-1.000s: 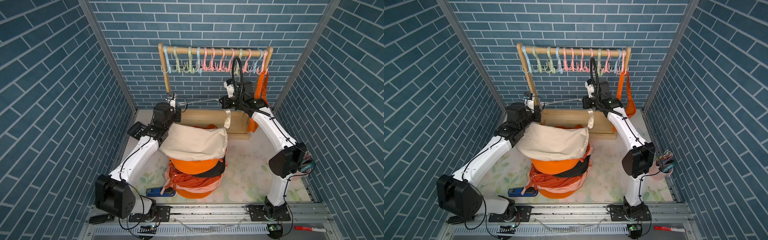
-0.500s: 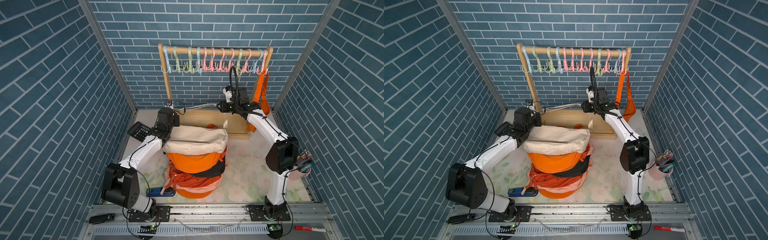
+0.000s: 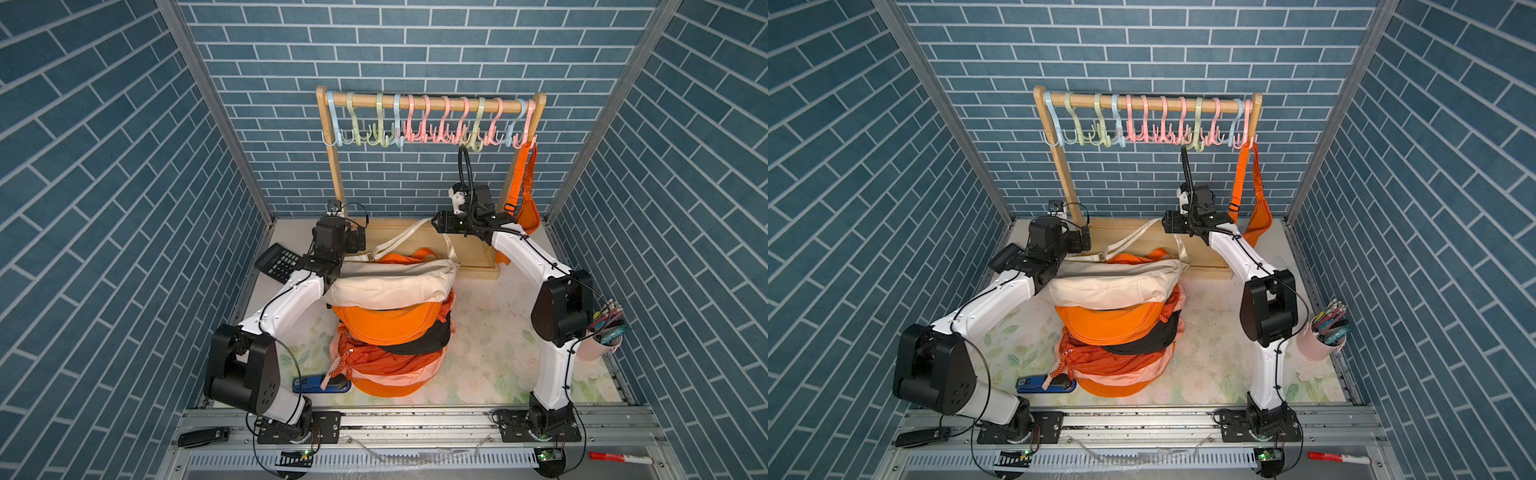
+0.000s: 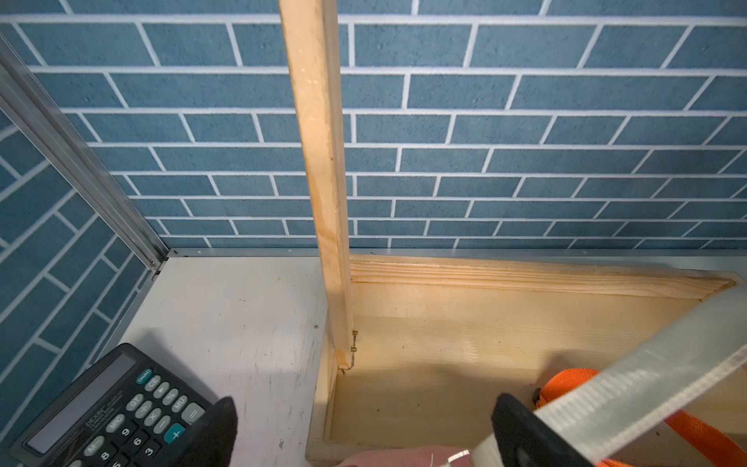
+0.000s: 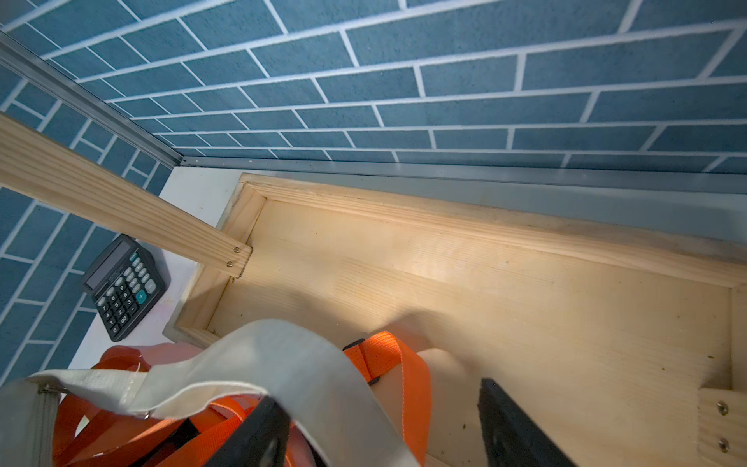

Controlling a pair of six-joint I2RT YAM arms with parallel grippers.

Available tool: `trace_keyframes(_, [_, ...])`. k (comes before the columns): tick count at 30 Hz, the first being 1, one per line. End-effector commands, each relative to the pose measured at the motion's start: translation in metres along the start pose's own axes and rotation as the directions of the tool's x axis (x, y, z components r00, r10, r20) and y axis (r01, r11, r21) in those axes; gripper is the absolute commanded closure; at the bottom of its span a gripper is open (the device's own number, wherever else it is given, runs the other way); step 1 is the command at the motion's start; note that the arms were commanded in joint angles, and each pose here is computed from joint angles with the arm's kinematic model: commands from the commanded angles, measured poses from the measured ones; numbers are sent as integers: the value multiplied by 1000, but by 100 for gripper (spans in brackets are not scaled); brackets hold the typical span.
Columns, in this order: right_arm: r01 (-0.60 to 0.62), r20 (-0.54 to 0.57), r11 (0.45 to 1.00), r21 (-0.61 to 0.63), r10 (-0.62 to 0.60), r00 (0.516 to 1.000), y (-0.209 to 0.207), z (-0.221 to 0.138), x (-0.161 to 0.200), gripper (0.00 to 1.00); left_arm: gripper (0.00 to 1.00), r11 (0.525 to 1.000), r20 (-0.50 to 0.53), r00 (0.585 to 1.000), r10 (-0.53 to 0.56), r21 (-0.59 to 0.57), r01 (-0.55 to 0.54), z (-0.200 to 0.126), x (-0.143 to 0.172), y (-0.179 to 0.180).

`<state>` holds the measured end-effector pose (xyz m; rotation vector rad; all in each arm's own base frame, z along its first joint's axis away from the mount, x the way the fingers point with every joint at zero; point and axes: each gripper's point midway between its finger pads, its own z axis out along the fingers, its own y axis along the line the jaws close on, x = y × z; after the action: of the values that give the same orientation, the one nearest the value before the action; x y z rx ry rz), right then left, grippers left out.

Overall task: Take the bag off the hook
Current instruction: Place the bag inside the bag.

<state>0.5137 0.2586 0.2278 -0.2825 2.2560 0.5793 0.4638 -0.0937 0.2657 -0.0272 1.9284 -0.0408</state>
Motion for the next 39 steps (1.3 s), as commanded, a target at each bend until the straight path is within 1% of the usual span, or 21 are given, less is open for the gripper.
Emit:
trace_keyframes(1, [41, 70, 998, 49, -44, 997, 5, -38, -28, 27, 1, 1000, 40, 999, -19, 3, 19, -19, -17, 5])
trace_keyframes(5, [43, 24, 997, 67, -45, 999, 1, -37, -16, 27, 1, 998, 69, 996, -53, 34, 50, -35, -26, 3])
trace_keyframes(8, [45, 0, 997, 68, -45, 999, 1, -39, -7, 27, 1, 994, 82, 994, -77, 79, 70, -47, -25, -3])
trace_keyframes(10, [48, -12, 996, 75, -48, 999, 1, -42, -1, 27, 1, 993, 78, 995, -66, 100, 58, -53, -21, -11])
trace_keyframes(14, [68, -46, 992, 103, -64, 997, -2, -47, 7, 26, 2, 989, 51, 997, -63, 141, 55, -58, -5, -26])
trace_keyframes(16, [84, -56, 985, 151, -76, 995, -10, -51, 7, 25, 3, 986, 35, 998, -59, 160, 53, -60, 4, -34])
trace_keyframes(18, [102, -70, 980, 172, -91, 993, -13, -54, 7, 24, 5, 983, 22, 998, -51, 180, 46, -61, 10, -42])
trace_keyframes(21, [108, -83, 979, 174, -94, 992, -12, -58, 9, 24, 7, 978, -1, 1000, -30, 205, 29, -65, 21, -53])
trace_keyframes(27, [115, -70, 982, 147, -106, 992, -1, -69, 14, 24, 10, 973, -14, 999, -32, 228, 35, -88, 61, -62])
trace_keyframes(31, [128, -44, 982, 138, -123, 991, 8, -83, 13, 24, 10, 968, -56, 998, 36, 250, -21, -97, 91, -81])
trace_keyframes(33, [129, -21, 983, 130, -127, 992, 12, -90, 11, 24, 11, 968, -67, 996, 51, 248, -33, -100, 105, -84])
trace_keyframes(36, [128, 8, 984, 127, -130, 991, 14, -102, 7, 24, 11, 970, -77, 996, 50, 239, -30, -103, 117, -79])
trace_keyframes(39, [130, 34, 984, 126, -135, 990, 17, -113, 2, 24, 11, 971, -69, 996, 65, 236, -47, -107, 113, -77])
